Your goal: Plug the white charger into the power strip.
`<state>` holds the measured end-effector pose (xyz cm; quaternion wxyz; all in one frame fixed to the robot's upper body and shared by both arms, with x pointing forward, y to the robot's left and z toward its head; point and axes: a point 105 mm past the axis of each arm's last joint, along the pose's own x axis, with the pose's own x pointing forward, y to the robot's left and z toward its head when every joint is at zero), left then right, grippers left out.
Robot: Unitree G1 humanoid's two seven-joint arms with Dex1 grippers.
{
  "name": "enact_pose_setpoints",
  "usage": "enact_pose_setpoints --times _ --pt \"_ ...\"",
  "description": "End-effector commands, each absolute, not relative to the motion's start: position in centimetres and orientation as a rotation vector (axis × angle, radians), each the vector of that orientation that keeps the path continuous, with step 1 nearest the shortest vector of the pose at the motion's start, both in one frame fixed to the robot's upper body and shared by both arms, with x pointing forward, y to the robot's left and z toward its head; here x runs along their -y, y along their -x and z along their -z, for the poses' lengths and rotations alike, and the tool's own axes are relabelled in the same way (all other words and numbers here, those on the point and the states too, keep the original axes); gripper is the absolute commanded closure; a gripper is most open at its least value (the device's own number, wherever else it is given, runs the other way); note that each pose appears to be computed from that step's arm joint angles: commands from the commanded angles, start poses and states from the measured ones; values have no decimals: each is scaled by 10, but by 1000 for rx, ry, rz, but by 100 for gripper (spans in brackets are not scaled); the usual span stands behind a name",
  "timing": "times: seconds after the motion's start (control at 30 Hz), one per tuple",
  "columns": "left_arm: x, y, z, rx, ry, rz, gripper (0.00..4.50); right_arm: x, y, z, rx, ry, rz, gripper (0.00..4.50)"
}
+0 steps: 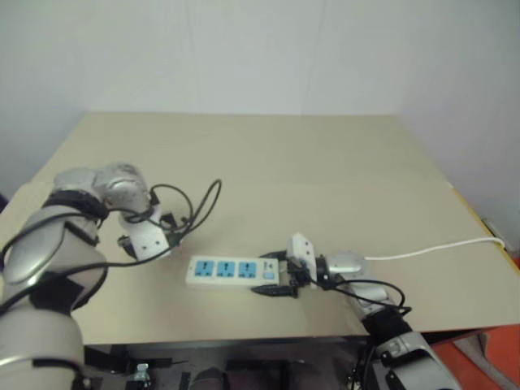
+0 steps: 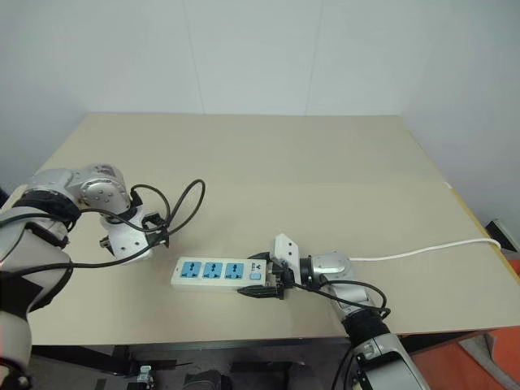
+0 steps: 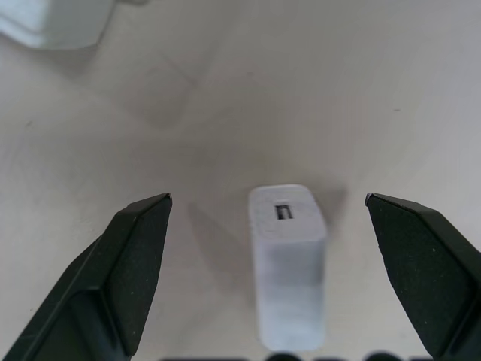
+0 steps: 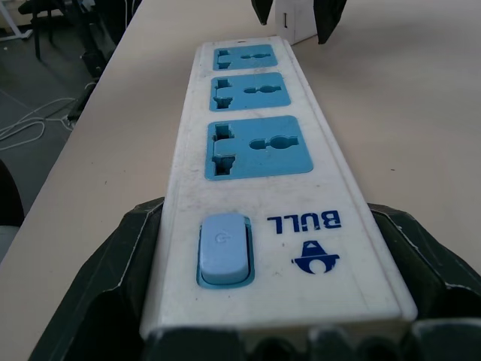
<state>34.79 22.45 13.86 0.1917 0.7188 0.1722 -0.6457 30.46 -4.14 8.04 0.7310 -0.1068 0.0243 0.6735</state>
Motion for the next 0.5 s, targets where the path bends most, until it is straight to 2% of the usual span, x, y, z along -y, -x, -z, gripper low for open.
enact_pose_setpoints --times 0.03,0.17,0.27,0.5 --pt "-227 -351 -141 -493 -2020 1779 0 41 -304 -87 -30 238 -1477 106" --pt "-227 -352 -140 -500 -2027 1770 0 42 -303 -86 -30 237 -1473 106" --pt "-228 -353 -137 -515 -2032 1759 56 42 -302 -86 -33 236 -1472 106" --pt "-229 -352 -135 -516 -2024 1773 281 43 -303 -85 -38 232 -1459 106"
